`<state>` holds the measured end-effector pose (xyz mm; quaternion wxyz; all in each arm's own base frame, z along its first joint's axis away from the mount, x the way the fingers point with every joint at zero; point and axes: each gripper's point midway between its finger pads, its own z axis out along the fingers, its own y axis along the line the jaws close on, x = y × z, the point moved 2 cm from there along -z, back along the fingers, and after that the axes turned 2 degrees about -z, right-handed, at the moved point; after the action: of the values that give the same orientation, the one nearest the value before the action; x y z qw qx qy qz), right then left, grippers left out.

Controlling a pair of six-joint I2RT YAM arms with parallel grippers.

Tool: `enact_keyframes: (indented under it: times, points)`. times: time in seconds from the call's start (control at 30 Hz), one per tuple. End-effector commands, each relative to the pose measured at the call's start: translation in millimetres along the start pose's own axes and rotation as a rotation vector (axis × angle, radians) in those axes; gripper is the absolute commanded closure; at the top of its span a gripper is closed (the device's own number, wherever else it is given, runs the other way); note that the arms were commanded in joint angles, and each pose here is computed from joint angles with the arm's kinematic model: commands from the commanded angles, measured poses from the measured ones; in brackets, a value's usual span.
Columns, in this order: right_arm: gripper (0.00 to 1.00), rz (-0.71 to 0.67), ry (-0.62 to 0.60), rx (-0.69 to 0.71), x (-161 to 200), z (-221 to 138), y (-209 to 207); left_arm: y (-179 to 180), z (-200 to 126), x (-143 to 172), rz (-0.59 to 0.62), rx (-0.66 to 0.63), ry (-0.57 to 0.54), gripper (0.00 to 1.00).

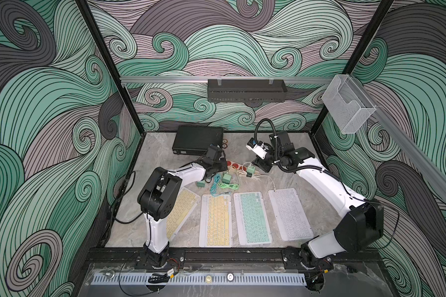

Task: Unplug the wireless keyboard
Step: Remove the plug from the socket.

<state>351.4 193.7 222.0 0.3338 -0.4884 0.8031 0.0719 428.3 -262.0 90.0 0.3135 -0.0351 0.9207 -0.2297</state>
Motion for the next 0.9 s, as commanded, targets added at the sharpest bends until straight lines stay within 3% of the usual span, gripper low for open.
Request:
enact_keyframes:
  times: [0.0, 0.63, 0.87]
  points:
    - [0.57, -0.046, 0.061, -0.082, 6.1, -2.4, 9.6, -16.4, 1.5, -0.8, 0.026, 0.047, 0.059, 0.78]
    - [0.52, -0.079, 0.300, -0.185, 51.6, 39.7, 15.0, -23.5, 31.7, 19.0, -0.013, 0.112, 0.194, 0.80]
    - [0.54, -0.066, 0.326, -0.227, 55.3, 56.8, 15.8, -26.0, 33.2, 19.9, -0.021, 0.123, 0.208, 0.80]
